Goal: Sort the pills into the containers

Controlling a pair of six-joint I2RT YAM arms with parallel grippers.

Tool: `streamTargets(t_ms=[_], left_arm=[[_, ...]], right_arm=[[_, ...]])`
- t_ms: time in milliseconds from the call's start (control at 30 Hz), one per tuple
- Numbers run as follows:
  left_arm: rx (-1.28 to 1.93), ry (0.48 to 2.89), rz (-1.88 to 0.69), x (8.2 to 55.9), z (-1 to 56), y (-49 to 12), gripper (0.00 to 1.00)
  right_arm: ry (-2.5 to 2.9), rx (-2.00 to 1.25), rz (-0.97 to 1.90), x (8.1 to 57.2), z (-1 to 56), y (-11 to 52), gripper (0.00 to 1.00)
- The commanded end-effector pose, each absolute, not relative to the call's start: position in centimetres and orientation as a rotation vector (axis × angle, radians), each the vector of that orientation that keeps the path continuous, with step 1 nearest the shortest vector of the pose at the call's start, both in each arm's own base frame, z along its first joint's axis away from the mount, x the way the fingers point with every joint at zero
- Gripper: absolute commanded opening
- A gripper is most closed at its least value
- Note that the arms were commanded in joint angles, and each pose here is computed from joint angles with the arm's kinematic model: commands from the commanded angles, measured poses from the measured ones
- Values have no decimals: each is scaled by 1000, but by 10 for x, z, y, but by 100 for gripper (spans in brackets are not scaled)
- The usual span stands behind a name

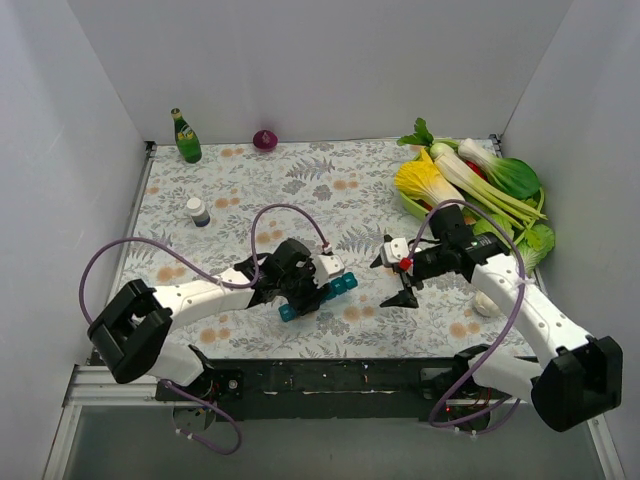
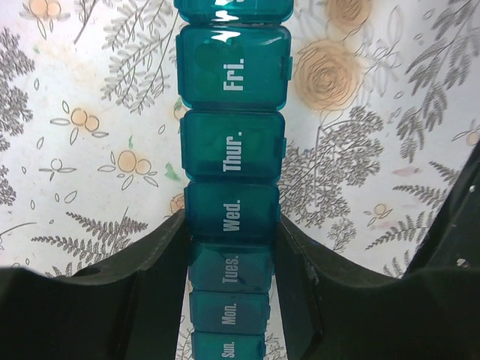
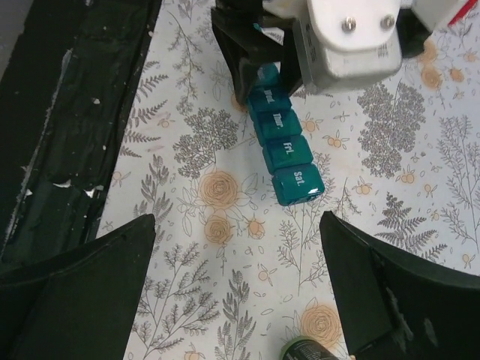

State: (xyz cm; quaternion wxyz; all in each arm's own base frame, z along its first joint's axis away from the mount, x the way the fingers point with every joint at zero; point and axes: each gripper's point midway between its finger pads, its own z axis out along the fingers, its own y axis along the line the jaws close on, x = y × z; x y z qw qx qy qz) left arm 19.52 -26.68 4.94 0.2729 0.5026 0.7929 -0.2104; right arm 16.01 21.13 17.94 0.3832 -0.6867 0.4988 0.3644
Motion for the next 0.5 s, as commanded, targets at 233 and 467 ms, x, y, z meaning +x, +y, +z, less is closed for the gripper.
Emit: streamTargets(t_ms=[233, 467], left_arm=[[1297, 1888, -751, 172, 114, -301, 16], [1302, 1889, -753, 168, 117, -301, 15]], right_arm=[[1287, -1746, 925, 184, 153, 248, 97], [1331, -1779, 948, 182, 145, 252, 89]])
